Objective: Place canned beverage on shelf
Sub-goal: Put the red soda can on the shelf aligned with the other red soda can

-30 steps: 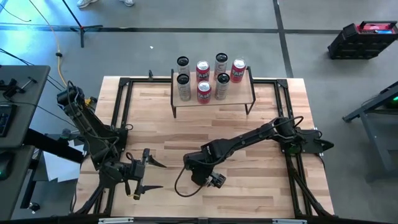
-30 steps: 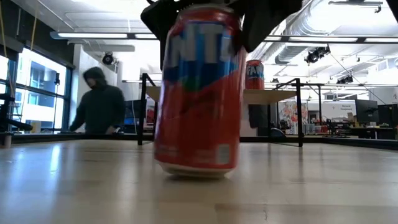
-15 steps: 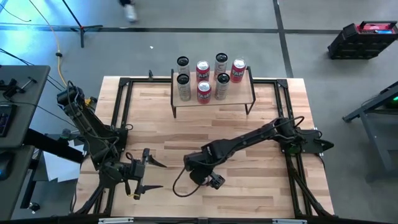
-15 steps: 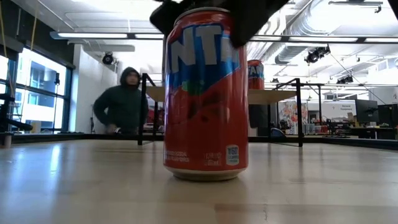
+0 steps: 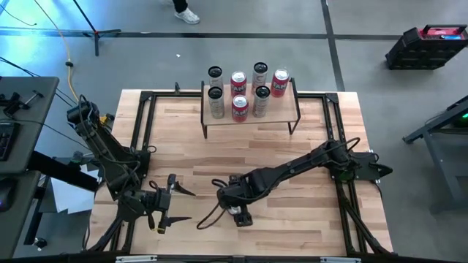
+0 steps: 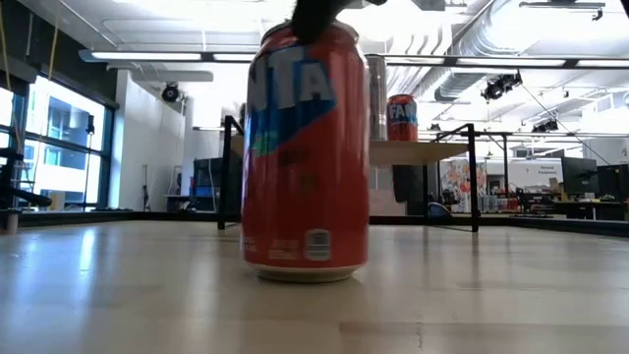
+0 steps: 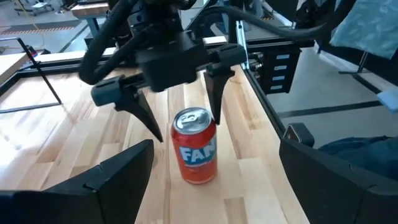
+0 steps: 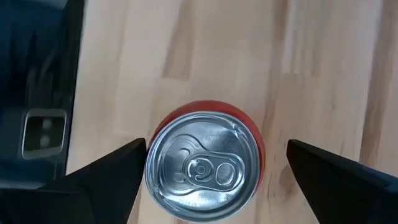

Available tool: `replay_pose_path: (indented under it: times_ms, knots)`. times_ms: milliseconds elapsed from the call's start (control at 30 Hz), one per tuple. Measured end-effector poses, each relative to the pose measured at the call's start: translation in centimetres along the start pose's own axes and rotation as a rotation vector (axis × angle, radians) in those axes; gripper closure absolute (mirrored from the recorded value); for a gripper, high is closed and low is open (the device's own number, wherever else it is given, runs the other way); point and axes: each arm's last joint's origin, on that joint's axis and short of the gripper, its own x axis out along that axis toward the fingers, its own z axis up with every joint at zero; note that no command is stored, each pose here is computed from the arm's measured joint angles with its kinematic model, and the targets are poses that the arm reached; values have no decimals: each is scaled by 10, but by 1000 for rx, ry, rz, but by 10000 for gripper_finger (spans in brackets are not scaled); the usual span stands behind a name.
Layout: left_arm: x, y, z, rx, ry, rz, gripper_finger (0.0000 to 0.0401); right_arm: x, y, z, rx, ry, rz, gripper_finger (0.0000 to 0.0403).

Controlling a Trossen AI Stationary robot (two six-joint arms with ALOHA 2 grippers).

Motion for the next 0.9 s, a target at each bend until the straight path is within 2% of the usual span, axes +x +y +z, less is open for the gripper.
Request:
replay_pose_path:
  times_ms: [133, 300, 467, 900]
  knots:
    - [0, 0, 0, 2, 6, -13, 61, 0, 0, 0, 124, -4, -14, 29]
    - [0, -1, -1, 1, 16, -48, 61, 7, 9, -3, 59, 13, -15, 29]
    - [0, -2, -1, 2, 17, -53, 61, 9, 11, -1, 96, -9, -6, 29]
    - [0, -2, -1, 0, 17, -53, 61, 16, 10, -4, 14, 28, -10, 33]
